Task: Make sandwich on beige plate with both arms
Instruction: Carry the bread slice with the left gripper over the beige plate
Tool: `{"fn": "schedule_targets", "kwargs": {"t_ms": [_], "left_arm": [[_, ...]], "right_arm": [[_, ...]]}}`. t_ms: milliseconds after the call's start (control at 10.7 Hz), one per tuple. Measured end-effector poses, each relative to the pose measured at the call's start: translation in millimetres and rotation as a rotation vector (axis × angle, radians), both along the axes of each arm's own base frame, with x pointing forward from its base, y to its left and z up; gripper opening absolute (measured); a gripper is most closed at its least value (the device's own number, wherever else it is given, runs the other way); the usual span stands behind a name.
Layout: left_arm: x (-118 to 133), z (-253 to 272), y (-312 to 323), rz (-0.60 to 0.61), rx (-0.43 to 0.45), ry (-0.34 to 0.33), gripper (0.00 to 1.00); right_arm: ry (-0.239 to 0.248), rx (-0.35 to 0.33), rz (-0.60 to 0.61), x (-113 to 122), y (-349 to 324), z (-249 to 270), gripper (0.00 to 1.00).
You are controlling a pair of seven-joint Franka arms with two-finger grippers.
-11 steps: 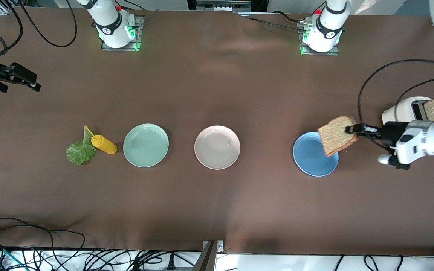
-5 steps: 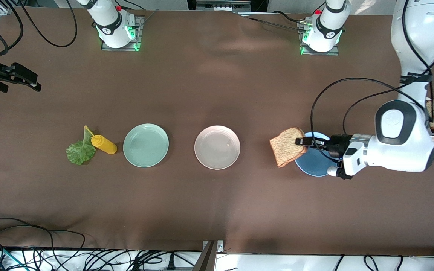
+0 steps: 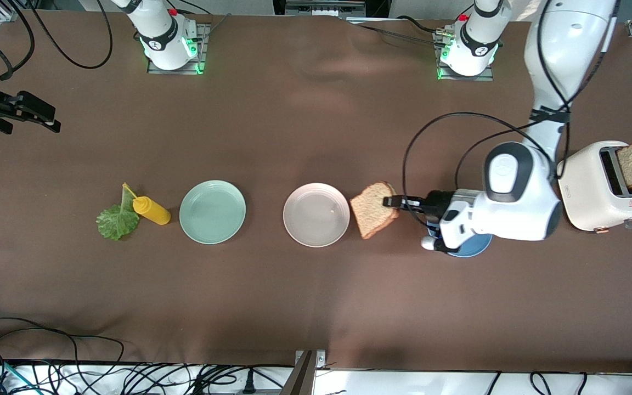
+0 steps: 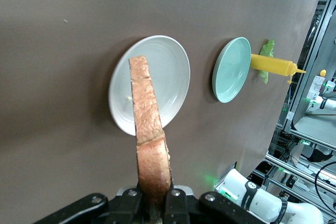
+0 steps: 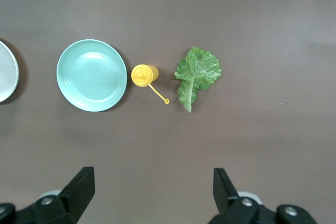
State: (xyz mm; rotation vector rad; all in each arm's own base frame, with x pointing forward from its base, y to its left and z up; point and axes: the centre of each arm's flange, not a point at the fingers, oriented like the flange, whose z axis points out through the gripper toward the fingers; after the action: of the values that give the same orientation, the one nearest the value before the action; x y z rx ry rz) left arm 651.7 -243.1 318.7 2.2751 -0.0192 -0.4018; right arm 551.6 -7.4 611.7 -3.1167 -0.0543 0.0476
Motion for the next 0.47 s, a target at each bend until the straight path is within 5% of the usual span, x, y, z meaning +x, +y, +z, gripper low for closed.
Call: {"fn": "schedule_targets", "kwargs": {"t_ms": [466], "left_arm": [[-18, -60, -79, 0.122, -0.106, 0.091, 0.10]], "right_arm": [[0.000, 0.000, 0.001, 0, 1, 0, 1.00]]}}
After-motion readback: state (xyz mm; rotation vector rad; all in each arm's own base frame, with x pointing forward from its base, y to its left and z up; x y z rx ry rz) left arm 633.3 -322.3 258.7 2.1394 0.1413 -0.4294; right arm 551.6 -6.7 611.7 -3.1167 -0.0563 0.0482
